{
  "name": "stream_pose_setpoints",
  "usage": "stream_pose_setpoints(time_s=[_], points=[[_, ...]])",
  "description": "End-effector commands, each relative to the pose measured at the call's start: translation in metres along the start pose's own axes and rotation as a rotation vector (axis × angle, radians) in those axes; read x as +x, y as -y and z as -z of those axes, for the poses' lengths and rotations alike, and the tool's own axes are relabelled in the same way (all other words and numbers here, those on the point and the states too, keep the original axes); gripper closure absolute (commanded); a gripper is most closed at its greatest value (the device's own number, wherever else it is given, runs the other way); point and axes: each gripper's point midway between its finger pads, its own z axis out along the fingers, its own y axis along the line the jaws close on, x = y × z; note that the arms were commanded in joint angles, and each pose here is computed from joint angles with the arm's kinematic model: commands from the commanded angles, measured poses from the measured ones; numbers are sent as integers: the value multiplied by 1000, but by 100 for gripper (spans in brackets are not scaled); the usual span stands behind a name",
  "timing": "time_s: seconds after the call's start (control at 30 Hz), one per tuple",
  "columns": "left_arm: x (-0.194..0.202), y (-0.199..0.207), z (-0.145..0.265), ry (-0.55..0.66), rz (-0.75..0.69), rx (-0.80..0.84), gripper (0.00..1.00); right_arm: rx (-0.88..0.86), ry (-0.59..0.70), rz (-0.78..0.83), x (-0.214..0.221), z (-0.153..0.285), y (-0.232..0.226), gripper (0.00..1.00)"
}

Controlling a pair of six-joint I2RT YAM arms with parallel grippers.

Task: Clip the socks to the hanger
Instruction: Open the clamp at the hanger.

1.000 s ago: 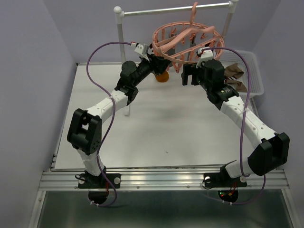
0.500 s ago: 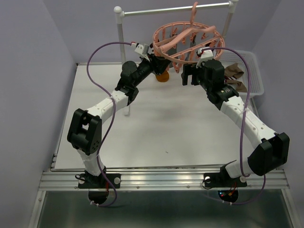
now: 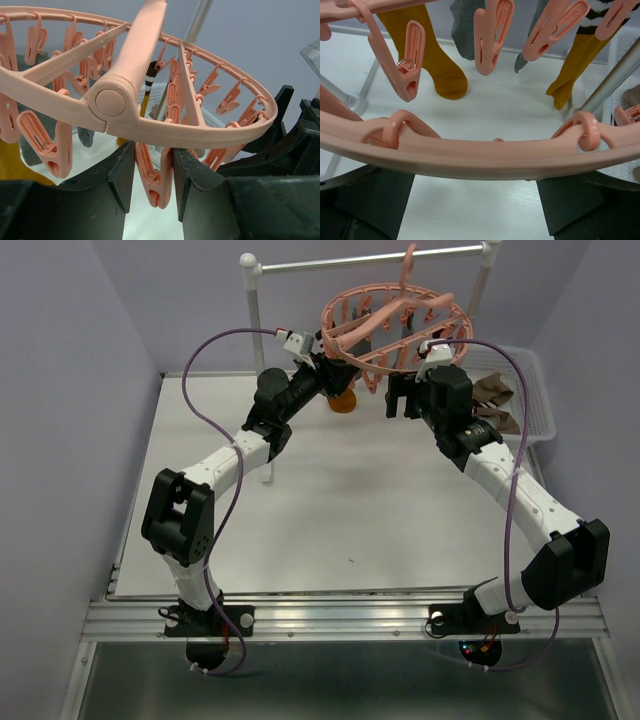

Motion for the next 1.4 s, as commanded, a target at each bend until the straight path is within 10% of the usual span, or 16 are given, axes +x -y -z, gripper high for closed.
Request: stream_pose_setpoints(time_s=[0.0, 0.77, 1.37], points=[[-30, 20, -4, 61, -56, 57, 73, 15, 70, -25, -30, 9, 1, 2], [-43, 21, 10, 87, -50, 47, 22, -11, 80, -32, -35, 14, -3, 2], [-52, 22, 8, 96, -33, 70, 28, -36, 76, -43, -36, 12, -8, 2]])
